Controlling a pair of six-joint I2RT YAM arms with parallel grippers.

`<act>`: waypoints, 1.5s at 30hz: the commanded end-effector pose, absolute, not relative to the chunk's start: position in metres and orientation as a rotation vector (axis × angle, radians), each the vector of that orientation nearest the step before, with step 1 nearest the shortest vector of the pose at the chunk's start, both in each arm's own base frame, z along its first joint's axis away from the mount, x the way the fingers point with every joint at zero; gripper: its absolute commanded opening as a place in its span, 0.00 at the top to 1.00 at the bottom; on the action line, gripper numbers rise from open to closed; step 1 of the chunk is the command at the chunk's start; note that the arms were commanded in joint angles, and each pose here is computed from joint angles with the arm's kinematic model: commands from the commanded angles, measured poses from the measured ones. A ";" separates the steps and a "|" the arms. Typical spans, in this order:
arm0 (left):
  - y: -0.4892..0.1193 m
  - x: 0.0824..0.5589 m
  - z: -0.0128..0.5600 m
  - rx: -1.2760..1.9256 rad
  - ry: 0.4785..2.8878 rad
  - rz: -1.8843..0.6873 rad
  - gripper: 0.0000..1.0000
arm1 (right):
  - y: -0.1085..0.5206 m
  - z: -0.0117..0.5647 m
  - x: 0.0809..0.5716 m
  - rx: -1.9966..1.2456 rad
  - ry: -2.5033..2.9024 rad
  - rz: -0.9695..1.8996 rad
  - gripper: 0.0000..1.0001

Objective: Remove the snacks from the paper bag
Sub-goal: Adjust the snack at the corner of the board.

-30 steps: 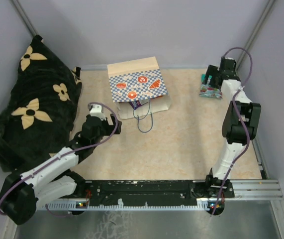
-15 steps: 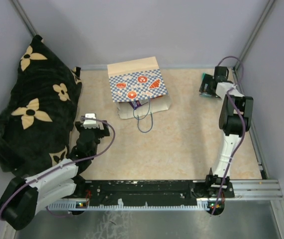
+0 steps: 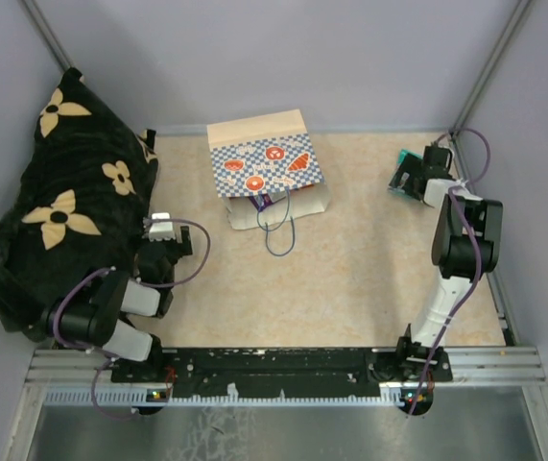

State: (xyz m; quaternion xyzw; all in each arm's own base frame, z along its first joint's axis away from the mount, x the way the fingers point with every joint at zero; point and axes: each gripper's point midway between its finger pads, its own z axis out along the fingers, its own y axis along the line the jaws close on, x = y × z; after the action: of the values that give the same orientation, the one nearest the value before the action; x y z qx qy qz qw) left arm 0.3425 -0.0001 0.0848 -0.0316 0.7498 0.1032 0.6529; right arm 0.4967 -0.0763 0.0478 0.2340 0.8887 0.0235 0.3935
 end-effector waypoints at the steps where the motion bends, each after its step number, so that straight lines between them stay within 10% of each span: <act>1: -0.011 0.368 0.102 -0.002 1.576 0.141 0.00 | -0.085 0.069 0.514 0.586 2.202 0.032 0.05; 45: 0.000 0.375 0.099 -0.067 1.593 0.165 0.00 | -0.138 0.044 0.538 0.248 2.450 -0.420 0.01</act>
State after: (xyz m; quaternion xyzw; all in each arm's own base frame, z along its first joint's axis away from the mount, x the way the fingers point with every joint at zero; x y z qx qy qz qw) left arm 0.3708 0.0011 0.0923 -0.0259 0.7235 0.0815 0.6850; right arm 0.5315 -0.1293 0.0457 0.1173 0.9260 -0.1356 0.3321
